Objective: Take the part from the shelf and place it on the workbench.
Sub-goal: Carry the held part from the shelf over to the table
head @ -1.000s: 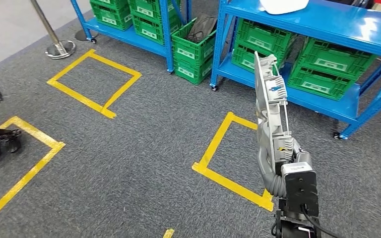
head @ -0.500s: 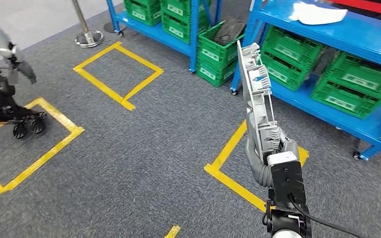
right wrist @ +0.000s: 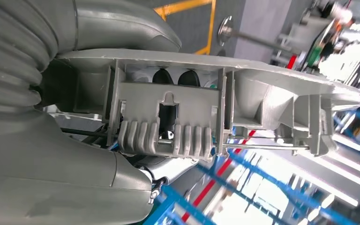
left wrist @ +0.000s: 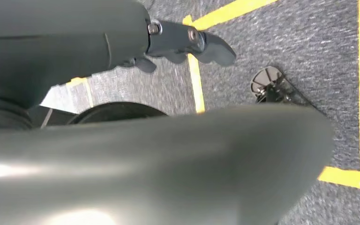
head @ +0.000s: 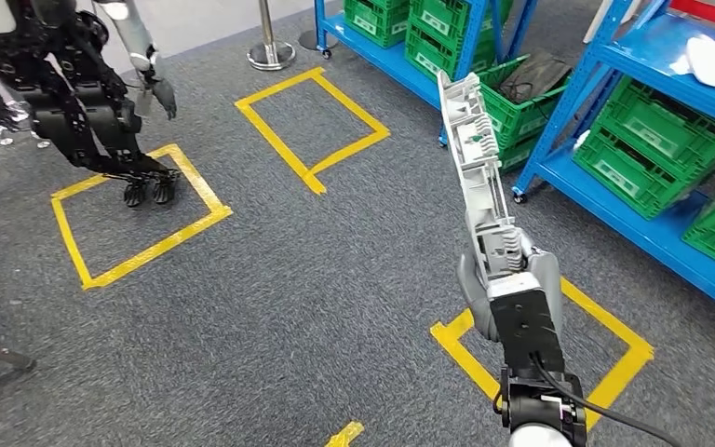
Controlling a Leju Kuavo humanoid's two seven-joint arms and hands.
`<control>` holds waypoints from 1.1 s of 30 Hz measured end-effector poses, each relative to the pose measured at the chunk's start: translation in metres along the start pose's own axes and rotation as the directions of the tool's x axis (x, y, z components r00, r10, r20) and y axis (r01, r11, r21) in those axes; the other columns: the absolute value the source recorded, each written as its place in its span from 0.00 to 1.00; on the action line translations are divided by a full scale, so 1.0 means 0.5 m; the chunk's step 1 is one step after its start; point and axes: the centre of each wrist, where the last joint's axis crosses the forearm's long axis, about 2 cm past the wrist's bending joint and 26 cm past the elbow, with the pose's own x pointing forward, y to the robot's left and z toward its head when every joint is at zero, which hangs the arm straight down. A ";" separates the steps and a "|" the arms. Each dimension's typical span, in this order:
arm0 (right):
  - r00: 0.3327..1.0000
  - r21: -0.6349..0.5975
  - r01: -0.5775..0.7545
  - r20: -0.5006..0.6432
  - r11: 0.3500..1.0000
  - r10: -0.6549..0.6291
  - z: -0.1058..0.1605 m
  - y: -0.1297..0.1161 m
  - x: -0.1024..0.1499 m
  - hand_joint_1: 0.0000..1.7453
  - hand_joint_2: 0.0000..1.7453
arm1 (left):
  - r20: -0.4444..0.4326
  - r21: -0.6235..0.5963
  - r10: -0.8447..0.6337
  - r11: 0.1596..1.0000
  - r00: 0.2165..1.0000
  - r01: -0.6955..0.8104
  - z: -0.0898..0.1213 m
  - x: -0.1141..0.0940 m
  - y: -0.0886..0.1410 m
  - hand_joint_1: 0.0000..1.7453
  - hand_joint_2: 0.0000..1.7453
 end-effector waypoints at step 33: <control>0.952 0.275 -0.271 0.220 0.922 0.214 -0.056 0.118 0.075 1.00 1.00 | -0.011 -0.010 -0.066 0.998 0.998 0.066 -0.003 0.005 0.011 0.00 0.00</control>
